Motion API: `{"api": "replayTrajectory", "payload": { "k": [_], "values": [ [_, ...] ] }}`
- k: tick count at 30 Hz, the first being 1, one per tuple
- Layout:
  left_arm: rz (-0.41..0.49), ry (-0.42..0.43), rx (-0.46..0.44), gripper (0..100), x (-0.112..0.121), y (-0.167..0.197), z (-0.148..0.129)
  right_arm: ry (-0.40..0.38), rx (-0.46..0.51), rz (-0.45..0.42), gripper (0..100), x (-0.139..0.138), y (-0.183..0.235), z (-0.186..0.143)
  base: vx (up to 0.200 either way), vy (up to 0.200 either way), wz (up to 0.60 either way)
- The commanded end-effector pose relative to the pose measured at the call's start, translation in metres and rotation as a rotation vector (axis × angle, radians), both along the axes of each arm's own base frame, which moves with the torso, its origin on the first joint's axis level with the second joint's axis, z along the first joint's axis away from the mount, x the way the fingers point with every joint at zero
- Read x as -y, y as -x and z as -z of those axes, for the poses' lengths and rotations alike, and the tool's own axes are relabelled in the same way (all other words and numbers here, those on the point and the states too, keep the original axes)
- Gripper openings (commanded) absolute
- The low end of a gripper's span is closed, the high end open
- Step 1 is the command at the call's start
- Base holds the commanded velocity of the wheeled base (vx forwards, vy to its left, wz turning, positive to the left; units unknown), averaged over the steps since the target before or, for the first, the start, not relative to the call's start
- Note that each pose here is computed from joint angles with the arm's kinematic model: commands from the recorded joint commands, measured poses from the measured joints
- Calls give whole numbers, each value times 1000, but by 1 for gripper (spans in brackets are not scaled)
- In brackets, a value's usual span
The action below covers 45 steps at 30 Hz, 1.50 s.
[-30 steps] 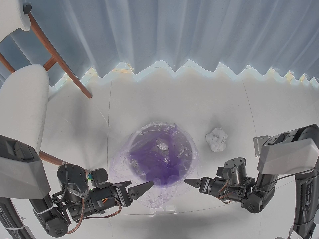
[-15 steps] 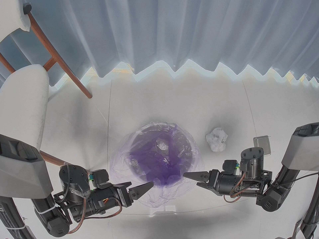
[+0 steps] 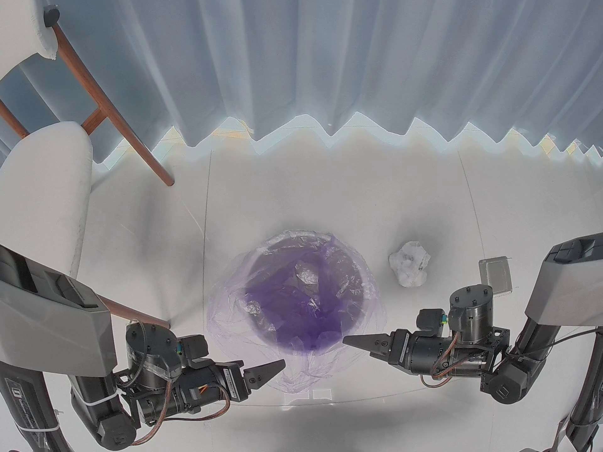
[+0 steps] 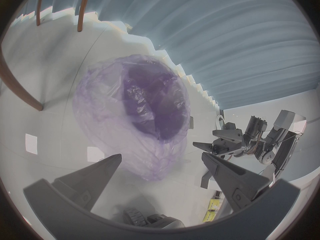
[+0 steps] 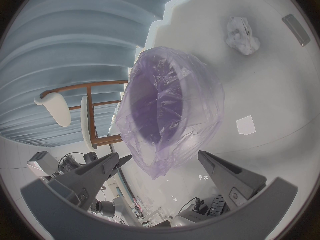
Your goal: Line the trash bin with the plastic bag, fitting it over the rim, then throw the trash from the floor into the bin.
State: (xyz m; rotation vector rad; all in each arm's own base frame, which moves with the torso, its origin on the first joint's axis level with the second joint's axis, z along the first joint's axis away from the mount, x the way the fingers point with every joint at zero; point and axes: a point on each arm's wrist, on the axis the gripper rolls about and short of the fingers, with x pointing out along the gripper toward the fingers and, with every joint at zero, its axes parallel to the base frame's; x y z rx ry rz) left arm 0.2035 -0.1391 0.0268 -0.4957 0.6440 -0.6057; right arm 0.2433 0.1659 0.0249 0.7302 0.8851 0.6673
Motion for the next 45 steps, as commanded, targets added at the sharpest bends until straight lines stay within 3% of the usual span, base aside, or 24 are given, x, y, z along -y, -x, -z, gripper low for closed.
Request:
{"api": "replayTrajectory", "payload": {
  "k": [1, 9, 17, 22, 23, 45],
  "values": [
    [1, -20, -29, 100, -3, 6, 4, 24, -12, -5, 100, -1, -1, 9, 0, 0, 0],
    [-32, -52, -55, 100, 1, -3, 19, 37, 21, 16, 100, -1, -2, 10, 0, 0, 0],
    [-117, 1, -64, 100, 4, -20, 23, 39, 19, 10, 100, -3, -1, 11, 0, 0, 0],
    [-117, 3, -59, 100, 3, -19, 21, 46, 12, 9, 100, -4, -2, 15, 0, 0, 0],
    [-115, 2, -58, 0, 3, -19, 21, 46, 12, 9, 100, -4, -2, 15, 0, 0, 0],
    [-115, -70, -87, 0, 9, -5, 32, 54, 0, 8, 100, -4, -2, 20, 0, 0, 0]
  ]
}}
